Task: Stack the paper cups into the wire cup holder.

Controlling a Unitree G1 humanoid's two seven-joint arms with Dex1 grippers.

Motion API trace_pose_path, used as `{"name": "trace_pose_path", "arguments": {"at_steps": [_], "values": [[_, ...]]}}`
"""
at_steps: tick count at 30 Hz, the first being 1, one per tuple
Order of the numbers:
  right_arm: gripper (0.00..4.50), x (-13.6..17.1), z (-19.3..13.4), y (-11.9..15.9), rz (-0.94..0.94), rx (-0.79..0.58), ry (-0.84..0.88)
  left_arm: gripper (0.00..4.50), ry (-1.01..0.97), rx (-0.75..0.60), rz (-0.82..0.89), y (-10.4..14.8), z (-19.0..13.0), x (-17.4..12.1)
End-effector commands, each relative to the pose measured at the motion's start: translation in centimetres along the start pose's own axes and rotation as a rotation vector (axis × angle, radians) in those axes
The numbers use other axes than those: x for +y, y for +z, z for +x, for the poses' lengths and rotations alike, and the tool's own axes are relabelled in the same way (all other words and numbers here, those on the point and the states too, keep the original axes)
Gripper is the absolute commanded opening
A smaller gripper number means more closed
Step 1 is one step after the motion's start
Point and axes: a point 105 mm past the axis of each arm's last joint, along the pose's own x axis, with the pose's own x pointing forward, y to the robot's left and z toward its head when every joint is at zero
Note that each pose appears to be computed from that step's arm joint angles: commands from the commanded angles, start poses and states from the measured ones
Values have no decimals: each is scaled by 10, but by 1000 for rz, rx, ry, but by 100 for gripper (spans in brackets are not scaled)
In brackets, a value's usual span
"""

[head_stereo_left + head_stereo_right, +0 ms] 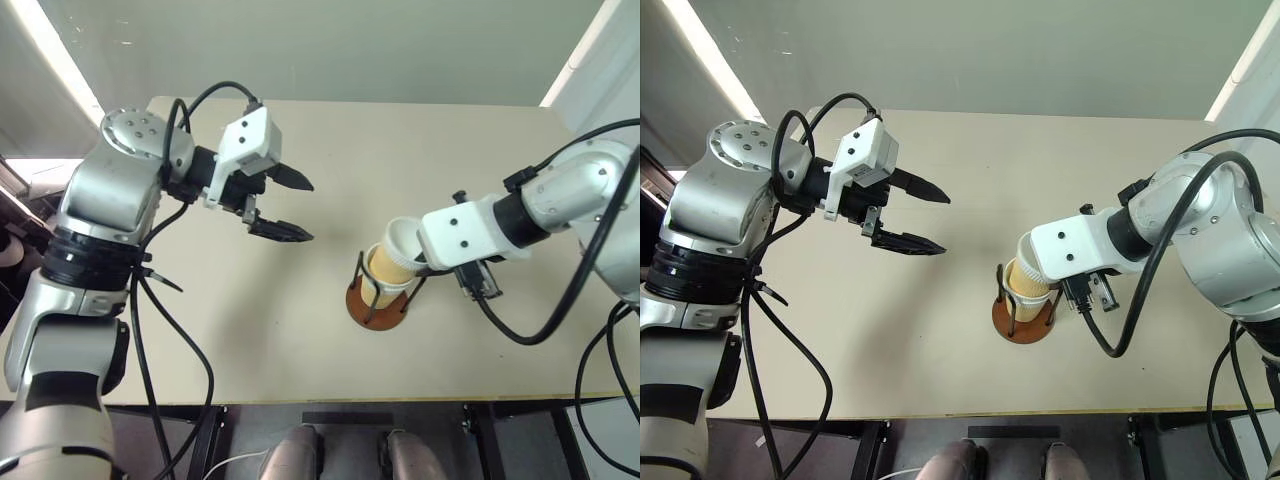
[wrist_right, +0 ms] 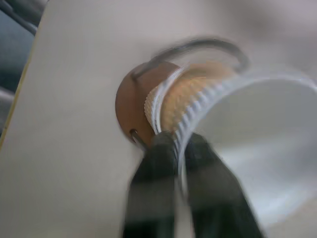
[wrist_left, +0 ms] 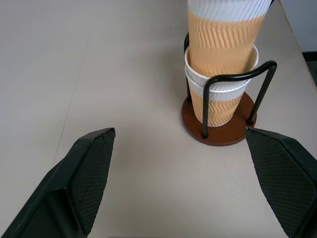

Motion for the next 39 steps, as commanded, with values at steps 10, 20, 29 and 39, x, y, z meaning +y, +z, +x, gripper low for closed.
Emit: {"name": "trace_pose_path", "arguments": {"at_steps": [10, 20, 29, 39], "values": [[448, -36, -35, 24, 124, -184, -197, 450, 49, -7, 46, 8, -9, 3], [448, -49, -68, -29, 661, -499, -521, 450, 151, -44, -47, -2, -14, 10], [448, -37, -66, -116, 933, -464, -845, 450, 521, -138, -208, -24, -16, 52], [448, -7, -67, -182, 1174, -375, -1103, 450, 691, -181, -308, -51, -5, 57]]}}
